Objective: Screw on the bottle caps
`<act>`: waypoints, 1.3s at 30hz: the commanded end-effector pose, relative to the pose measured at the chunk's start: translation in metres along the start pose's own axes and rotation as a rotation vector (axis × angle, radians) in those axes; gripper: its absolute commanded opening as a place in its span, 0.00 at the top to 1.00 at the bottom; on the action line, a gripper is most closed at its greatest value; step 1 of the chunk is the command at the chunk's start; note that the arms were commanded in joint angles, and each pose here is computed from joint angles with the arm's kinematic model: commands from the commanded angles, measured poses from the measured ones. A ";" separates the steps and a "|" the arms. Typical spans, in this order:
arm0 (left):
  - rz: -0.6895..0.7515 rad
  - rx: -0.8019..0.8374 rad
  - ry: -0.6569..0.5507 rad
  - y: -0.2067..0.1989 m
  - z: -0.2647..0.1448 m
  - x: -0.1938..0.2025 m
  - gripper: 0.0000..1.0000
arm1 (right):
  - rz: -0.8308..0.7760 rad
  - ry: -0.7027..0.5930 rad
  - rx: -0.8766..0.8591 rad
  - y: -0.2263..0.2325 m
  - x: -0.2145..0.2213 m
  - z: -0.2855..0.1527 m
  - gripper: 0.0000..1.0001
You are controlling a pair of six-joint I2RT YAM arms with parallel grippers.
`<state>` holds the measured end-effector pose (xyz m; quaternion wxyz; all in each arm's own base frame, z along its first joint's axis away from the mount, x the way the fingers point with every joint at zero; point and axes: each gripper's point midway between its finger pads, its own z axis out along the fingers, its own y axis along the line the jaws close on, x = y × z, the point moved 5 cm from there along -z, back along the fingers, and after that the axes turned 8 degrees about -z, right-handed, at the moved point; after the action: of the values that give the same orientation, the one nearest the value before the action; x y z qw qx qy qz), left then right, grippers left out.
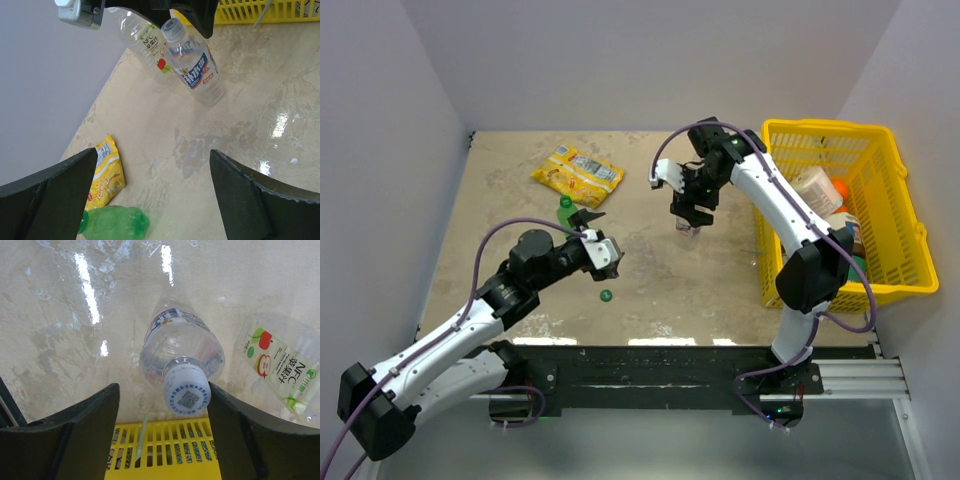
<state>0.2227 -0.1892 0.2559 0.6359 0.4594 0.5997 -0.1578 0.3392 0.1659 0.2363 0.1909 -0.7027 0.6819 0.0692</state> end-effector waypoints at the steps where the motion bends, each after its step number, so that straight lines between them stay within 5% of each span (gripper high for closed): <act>1: -0.011 -0.005 -0.043 0.005 0.002 -0.013 0.00 | 0.022 -0.090 0.063 -0.006 -0.012 -0.010 0.22; 4: -0.010 -0.001 -0.042 0.006 0.003 -0.015 0.00 | 0.037 -0.109 0.063 -0.008 -0.015 -0.007 0.01; 9: -0.009 -0.009 -0.036 0.009 0.001 -0.018 0.01 | 0.055 -0.149 0.091 -0.013 -0.021 -0.011 0.01; 15: -0.132 -0.144 -0.032 0.039 -0.019 -0.043 0.01 | 0.069 -0.386 0.108 -0.017 -0.070 -0.060 0.01; 22: -0.373 -0.548 -0.105 0.135 -0.078 -0.103 0.00 | 0.113 -0.652 0.268 -0.023 -0.160 -0.102 0.01; 28: -0.581 -0.928 -0.105 0.211 -0.136 -0.099 0.00 | 0.235 -0.716 0.242 -0.017 -0.233 -0.048 0.14; 32: -0.695 -1.000 -0.083 0.235 -0.158 -0.082 0.00 | 0.304 -0.700 0.213 -0.020 -0.265 0.004 0.20; 39: -0.638 -1.014 -0.121 0.219 -0.172 -0.081 0.01 | 0.344 -0.688 0.289 -0.042 -0.286 0.051 0.13</act>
<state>0.2824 0.0417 0.4290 0.7094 -0.1218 0.6935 -0.0324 0.3582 0.4436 0.2506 0.4103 -0.5333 0.6977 0.2459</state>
